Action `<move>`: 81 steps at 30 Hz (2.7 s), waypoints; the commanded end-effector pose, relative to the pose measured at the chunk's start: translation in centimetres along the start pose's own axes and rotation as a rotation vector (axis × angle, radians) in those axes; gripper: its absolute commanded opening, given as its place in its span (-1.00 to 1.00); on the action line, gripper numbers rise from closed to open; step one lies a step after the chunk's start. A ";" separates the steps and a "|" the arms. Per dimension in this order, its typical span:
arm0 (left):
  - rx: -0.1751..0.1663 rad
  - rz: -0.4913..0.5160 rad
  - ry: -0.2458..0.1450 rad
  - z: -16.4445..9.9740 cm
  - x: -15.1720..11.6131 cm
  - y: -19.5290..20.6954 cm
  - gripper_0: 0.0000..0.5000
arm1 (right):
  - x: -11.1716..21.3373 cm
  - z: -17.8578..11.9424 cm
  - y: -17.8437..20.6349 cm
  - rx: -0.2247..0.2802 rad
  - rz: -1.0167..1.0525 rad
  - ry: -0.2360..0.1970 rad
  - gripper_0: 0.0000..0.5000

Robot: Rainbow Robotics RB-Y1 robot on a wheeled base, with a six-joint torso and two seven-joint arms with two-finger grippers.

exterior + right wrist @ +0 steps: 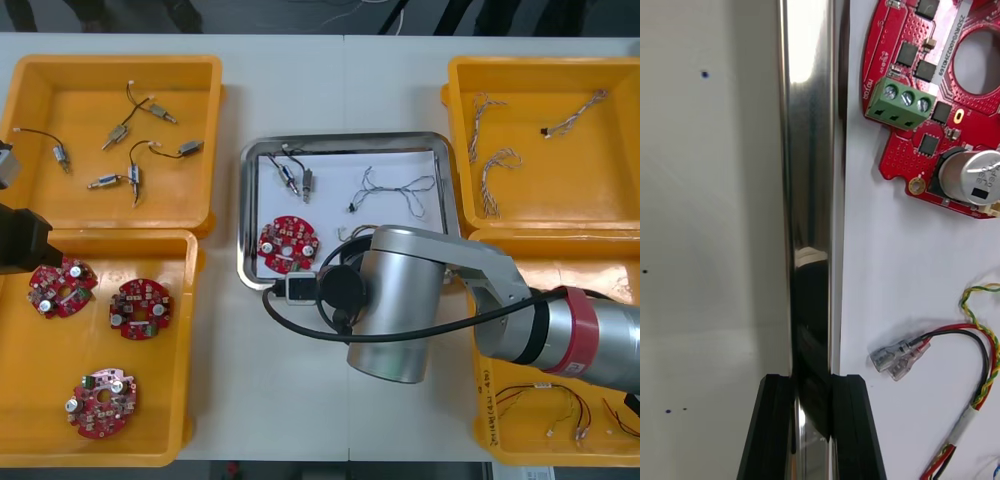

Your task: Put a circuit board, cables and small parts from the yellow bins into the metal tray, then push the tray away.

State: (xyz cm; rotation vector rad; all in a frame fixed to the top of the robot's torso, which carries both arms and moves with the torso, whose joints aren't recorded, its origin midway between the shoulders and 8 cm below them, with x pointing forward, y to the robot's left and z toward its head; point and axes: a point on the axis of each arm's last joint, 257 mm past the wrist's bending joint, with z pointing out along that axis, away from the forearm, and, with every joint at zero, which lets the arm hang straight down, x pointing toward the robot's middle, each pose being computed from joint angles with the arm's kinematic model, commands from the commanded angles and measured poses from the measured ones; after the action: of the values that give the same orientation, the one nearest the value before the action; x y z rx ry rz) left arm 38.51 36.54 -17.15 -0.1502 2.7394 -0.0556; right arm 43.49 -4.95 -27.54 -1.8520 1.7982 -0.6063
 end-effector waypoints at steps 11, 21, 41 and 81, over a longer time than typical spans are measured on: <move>-0.042 0.042 -0.032 -1.7 -0.5 1.6 1.00 | -1.4 -1.2 -2.9 0.054 -0.034 -0.016 -1.00; -0.042 0.042 -0.032 -1.7 -0.5 1.6 1.00 | -1.6 -0.7 -4.2 0.073 -0.031 -0.012 -1.00; -0.042 0.042 -0.032 -1.7 -0.5 1.6 1.00 | -2.3 0.6 -8.3 0.134 -0.016 -0.032 -1.00; -0.042 0.042 -0.032 -1.7 -0.5 1.6 1.00 | -4.4 1.2 -14.1 0.182 -0.004 -0.080 -1.00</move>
State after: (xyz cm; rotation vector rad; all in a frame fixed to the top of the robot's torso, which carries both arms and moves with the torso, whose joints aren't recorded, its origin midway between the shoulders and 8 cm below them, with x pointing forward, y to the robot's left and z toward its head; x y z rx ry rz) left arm 38.51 36.54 -17.14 -0.1500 2.7393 -0.0555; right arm 54.90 -3.10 -22.16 -1.7092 1.7301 -0.6629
